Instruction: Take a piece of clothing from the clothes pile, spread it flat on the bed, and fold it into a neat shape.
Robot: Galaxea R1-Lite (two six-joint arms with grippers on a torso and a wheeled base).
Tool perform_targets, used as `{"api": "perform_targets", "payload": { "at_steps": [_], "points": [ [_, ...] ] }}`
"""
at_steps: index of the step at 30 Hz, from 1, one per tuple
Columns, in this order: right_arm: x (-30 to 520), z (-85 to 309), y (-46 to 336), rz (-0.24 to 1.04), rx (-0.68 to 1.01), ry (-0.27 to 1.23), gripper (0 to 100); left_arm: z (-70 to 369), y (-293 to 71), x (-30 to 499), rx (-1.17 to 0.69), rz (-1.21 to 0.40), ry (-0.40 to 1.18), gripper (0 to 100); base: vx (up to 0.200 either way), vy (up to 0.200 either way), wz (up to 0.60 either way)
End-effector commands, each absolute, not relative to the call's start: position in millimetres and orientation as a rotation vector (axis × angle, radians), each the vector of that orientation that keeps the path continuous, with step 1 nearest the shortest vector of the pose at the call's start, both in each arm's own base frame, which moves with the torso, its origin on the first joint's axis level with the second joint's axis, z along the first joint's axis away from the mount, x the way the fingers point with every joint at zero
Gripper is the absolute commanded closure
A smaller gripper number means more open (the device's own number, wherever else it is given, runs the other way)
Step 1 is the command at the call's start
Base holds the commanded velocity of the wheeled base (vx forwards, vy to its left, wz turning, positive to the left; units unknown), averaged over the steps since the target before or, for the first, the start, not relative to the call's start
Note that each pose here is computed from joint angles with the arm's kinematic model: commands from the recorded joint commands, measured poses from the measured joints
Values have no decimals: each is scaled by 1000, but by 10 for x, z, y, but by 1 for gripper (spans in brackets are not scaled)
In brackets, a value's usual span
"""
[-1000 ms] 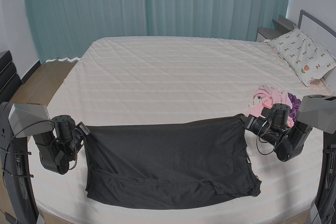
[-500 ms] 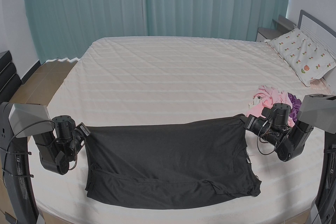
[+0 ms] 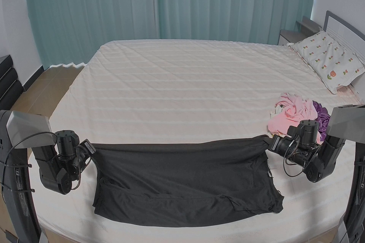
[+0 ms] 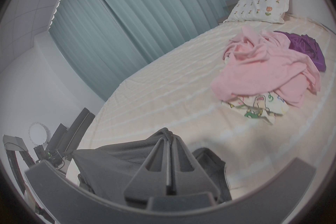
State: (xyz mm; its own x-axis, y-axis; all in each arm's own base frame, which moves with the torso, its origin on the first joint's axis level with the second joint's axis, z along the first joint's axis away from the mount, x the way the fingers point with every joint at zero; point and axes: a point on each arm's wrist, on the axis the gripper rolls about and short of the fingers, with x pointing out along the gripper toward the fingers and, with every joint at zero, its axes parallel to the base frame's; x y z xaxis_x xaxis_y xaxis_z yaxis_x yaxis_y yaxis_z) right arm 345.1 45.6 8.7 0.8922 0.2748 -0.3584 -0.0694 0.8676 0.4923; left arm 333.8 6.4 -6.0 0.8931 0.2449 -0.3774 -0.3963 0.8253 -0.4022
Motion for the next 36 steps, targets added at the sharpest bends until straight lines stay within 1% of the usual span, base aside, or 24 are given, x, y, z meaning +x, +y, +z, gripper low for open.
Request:
{"api": "perform_targets", "payload": {
  "at_steps": [1,9,12,19,24,30,36],
  "points": [
    [3336,22,443,194,492,484,100,-100,65,3272,-491,355,346,100,0,0,0],
    [3169,-82,414,195,493,561,100,-213,64,3127,-480,373,418,100,0,0,0],
    [3049,-156,405,207,486,615,100,-299,61,3039,-478,376,470,100,0,0,0],
    [2898,-341,391,214,465,668,100,-453,46,2854,-486,340,586,100,0,0,0],
    [2796,-456,388,229,471,695,100,-613,44,2799,-482,351,649,100,0,0,0],
    [2694,-576,376,222,472,721,100,-733,14,2738,-475,340,658,100,0,0,0],
    [2673,-605,373,220,474,733,100,-798,-22,2686,-469,326,652,100,0,0,0]
  ]
}}
